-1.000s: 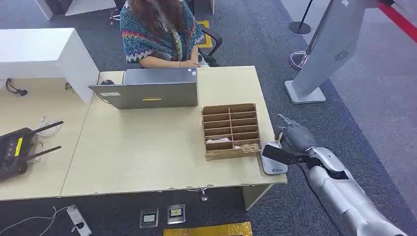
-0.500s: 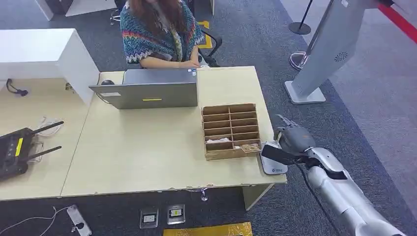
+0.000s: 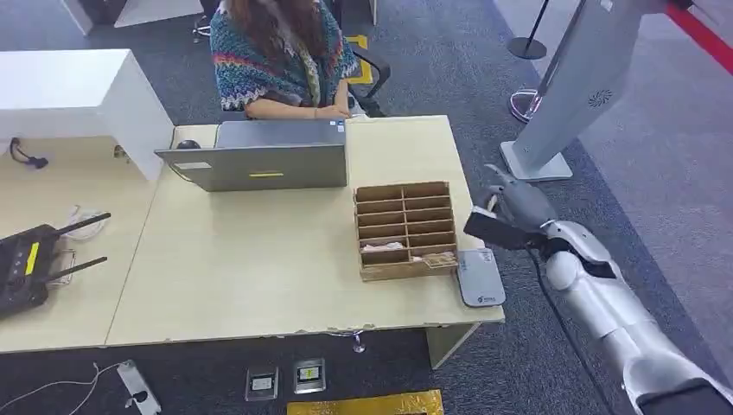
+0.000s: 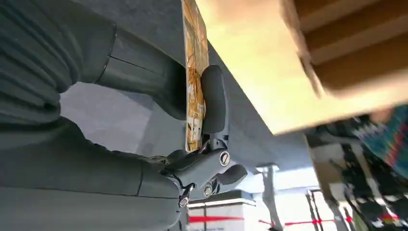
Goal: Pass the card to the sensor for recognition and then transmit it.
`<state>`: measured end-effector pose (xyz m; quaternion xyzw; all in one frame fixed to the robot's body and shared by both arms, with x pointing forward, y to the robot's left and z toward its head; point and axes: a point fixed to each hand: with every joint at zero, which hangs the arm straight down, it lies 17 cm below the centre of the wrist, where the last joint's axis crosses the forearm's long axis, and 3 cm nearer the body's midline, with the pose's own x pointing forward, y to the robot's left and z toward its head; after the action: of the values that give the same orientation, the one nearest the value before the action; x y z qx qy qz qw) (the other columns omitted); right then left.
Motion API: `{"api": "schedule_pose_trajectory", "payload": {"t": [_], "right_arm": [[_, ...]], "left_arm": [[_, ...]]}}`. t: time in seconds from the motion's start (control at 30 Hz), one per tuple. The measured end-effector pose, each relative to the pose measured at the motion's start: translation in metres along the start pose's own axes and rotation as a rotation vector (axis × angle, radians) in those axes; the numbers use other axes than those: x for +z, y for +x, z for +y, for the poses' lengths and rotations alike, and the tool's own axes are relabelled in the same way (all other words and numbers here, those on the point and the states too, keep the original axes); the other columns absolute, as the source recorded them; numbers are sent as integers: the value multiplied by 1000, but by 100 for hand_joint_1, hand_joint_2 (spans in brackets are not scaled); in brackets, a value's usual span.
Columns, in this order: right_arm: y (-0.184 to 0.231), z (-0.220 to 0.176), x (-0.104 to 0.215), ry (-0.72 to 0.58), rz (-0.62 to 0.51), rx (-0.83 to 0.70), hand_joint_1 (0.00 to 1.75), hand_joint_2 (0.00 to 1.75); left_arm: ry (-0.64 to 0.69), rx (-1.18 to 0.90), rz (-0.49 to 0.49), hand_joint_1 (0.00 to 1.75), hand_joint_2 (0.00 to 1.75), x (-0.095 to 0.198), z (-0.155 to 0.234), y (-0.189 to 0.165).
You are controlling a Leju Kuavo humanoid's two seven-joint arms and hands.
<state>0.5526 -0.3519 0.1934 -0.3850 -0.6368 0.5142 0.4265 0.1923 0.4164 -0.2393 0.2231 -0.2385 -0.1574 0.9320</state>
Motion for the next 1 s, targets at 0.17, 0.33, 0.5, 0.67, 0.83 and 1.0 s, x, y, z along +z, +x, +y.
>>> {"api": "schedule_pose_trajectory", "payload": {"t": [0.17,0.33,0.5,0.67,0.83,1.0], "right_arm": [[25,-152,-63,-249,-119,56,175,175],[59,-259,-102,-413,-198,155,175,175],[95,-271,-144,-351,-204,241,175,175],[115,-238,-164,-264,-205,249,175,175],[120,-220,-172,-203,-198,256,175,175],[116,-189,-178,-102,-141,295,175,175]], "left_arm": [[3,-7,-24,0,0,-4,4,16],[-6,-17,-37,0,0,-5,2,28],[-22,-32,-53,0,0,-8,-1,47],[-26,-38,-67,0,0,-9,-3,58],[-28,-43,-69,0,0,-8,-4,59],[-30,-49,-68,0,0,-8,-5,58]]}}
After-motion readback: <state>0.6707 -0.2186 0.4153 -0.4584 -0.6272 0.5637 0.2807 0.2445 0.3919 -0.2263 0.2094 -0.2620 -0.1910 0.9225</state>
